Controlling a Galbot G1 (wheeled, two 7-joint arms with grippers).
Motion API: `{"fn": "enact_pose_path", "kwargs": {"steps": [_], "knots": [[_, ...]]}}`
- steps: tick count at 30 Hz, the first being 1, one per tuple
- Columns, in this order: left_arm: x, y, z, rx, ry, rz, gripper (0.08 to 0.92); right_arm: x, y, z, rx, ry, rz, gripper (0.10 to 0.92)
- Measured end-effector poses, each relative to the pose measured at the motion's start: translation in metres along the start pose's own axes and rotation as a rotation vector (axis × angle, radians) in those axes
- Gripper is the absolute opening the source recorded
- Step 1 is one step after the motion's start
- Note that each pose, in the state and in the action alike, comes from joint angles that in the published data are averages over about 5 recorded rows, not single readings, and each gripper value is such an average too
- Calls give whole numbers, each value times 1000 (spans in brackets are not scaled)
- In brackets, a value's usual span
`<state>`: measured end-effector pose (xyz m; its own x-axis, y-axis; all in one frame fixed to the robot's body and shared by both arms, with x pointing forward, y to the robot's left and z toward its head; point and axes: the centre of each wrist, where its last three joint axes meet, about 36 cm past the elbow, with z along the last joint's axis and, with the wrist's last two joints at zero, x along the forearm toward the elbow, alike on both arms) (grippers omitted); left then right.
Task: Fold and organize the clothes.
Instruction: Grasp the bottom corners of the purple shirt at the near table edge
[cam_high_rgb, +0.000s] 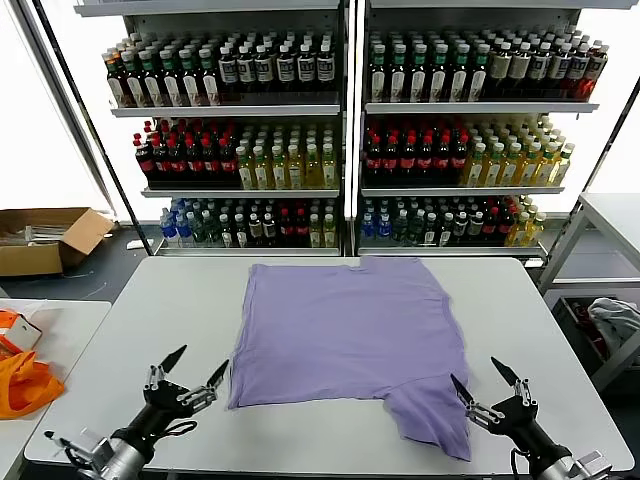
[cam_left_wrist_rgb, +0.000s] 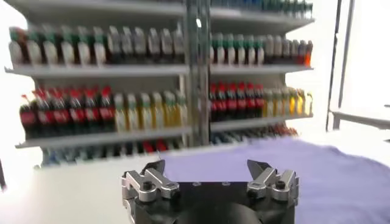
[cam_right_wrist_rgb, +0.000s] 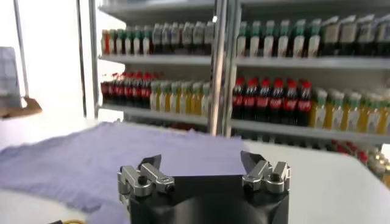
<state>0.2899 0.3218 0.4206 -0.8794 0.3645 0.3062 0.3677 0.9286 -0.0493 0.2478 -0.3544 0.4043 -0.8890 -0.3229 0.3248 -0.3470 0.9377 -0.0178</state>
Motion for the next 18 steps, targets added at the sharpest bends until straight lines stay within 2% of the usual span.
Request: {"fn": "enact_pose_path", "kwargs": {"steps": [6,11,14,18], "knots": [[-9,-2,8,23,83,10,823,-1,10,5,-24,65,-2,823],[-15,-1,15,43,136,11,823,-4,21,10,-54,107,-9,818],[-18,-2,20,52,163,13,822,-4,27,14,-67,134,-11,771],[-21,-4,25,64,193,17,823,-2,31,19,-71,164,-10,663]]}}
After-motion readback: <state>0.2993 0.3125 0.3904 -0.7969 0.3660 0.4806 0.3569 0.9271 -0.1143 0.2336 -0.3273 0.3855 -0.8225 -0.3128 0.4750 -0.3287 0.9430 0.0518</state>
